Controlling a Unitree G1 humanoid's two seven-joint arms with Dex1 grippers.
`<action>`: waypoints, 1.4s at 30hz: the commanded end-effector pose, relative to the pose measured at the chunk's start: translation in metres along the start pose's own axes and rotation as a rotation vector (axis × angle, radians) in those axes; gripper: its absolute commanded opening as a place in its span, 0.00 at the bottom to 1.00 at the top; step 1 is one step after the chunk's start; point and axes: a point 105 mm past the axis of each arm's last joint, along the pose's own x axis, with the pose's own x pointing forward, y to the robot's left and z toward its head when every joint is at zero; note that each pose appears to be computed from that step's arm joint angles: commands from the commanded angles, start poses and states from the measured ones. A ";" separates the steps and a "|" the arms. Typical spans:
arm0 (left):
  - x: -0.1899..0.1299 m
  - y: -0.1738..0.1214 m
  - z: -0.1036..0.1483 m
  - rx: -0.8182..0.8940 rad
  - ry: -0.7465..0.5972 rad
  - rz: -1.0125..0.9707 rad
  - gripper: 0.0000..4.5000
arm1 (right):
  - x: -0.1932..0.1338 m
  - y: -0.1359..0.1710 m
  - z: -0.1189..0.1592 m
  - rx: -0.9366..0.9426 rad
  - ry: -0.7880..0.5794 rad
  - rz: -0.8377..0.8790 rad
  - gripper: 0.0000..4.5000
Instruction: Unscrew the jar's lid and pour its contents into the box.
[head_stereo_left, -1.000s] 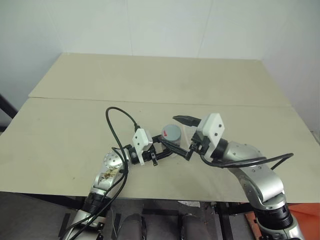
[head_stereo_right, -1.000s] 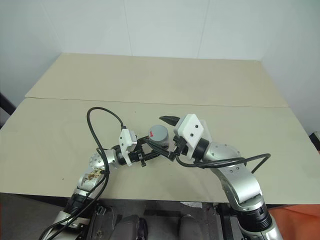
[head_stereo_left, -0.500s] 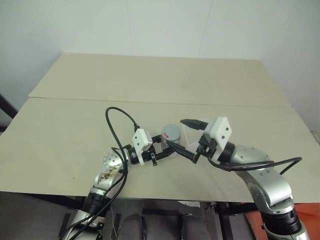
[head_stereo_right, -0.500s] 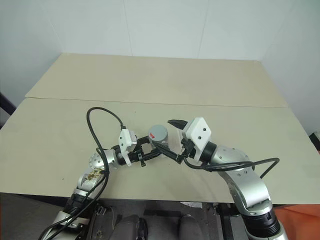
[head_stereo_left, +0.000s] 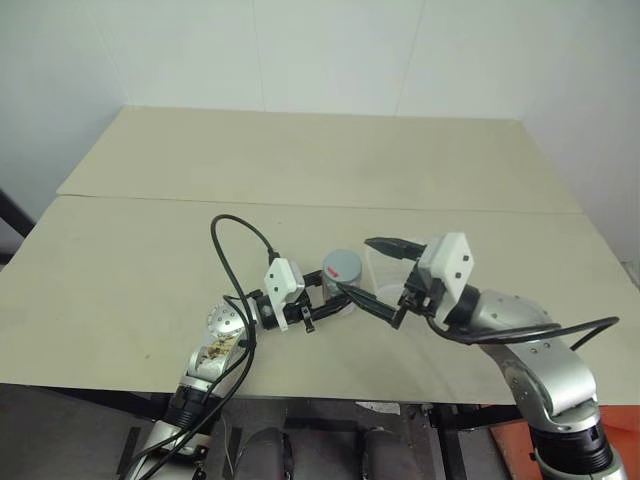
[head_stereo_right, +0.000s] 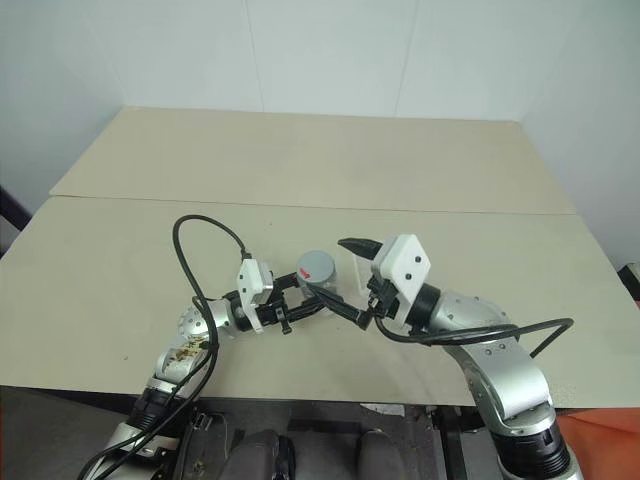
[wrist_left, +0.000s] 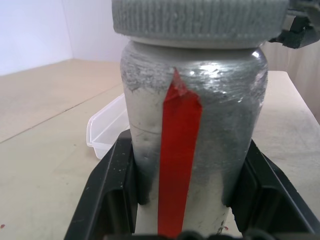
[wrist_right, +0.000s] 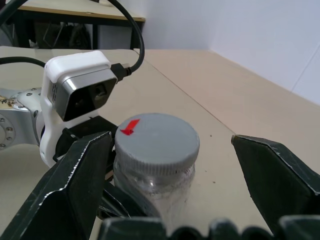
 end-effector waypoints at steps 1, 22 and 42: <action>0.004 -0.001 0.009 0.034 -0.029 -0.014 0.44 | 0.005 0.005 0.012 -0.014 -0.044 0.039 0.99; 0.003 -0.002 0.008 0.037 -0.024 -0.011 0.44 | 0.015 0.004 0.006 0.060 -0.024 0.076 0.99; 0.002 -0.003 0.005 0.032 -0.016 -0.028 0.44 | 0.016 -0.003 0.015 0.105 -0.055 0.054 0.73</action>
